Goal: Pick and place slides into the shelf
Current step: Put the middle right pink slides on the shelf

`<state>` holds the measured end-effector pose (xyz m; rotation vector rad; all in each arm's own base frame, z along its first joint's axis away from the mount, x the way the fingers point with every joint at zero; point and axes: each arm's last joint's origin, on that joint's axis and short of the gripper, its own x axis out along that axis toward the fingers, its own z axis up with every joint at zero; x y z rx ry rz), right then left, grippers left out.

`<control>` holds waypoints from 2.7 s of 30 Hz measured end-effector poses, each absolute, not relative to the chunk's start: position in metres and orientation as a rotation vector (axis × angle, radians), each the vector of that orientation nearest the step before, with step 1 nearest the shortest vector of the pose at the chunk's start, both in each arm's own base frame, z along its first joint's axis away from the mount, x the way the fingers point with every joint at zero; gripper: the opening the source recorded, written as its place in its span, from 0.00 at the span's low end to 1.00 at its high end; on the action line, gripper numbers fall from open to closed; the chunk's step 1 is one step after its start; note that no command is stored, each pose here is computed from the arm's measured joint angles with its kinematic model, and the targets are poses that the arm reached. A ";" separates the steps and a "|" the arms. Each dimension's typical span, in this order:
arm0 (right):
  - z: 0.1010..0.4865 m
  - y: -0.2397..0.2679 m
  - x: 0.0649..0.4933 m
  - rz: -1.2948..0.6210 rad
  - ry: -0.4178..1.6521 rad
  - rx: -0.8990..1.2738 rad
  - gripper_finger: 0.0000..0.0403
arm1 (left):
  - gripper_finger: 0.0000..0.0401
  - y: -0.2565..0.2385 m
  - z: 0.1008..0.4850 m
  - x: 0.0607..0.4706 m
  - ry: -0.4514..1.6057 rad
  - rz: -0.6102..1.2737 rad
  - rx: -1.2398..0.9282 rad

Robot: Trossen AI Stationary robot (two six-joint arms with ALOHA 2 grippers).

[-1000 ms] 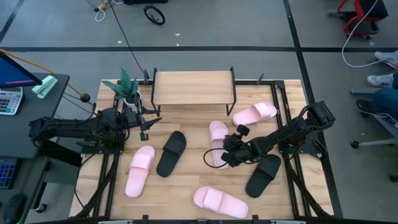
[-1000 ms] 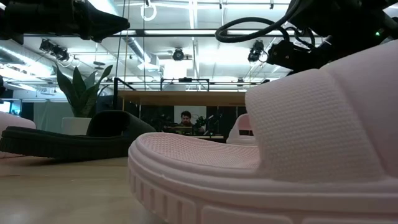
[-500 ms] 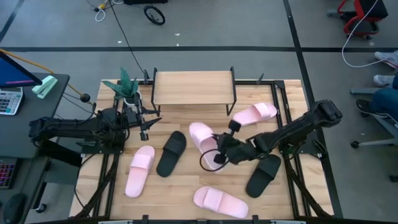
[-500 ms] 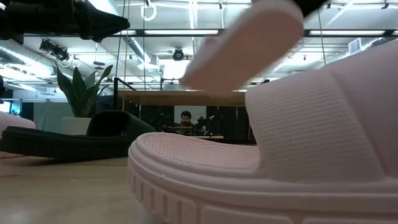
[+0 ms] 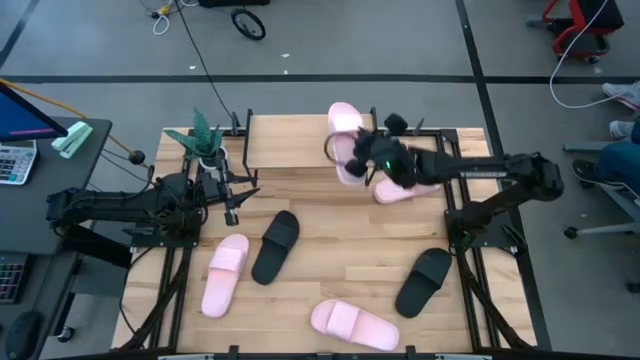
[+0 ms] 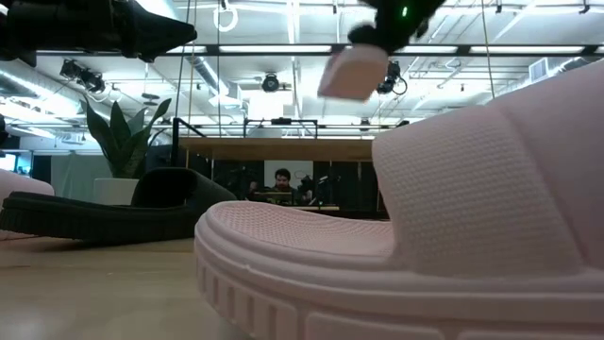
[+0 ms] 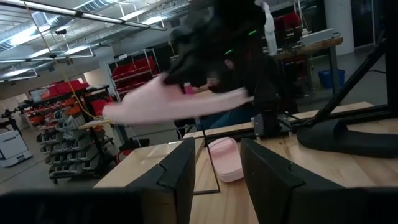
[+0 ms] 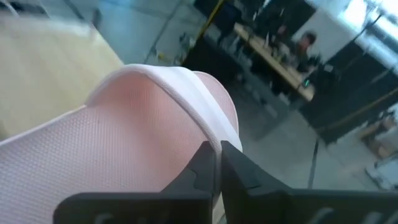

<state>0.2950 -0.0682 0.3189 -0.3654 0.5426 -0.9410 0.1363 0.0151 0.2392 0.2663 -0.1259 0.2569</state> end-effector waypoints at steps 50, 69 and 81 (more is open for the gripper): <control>0.281 -0.137 0.284 -1.081 0.744 -0.226 0.35 | 0.33 0.015 0.237 0.137 -0.115 0.249 0.187; 0.294 -0.081 0.291 -0.883 0.641 -0.117 0.35 | 0.33 0.015 0.237 0.137 -0.127 0.242 0.087; 0.272 -0.057 0.288 -0.847 0.692 0.038 0.33 | 0.30 0.015 0.237 0.137 -0.127 0.241 0.083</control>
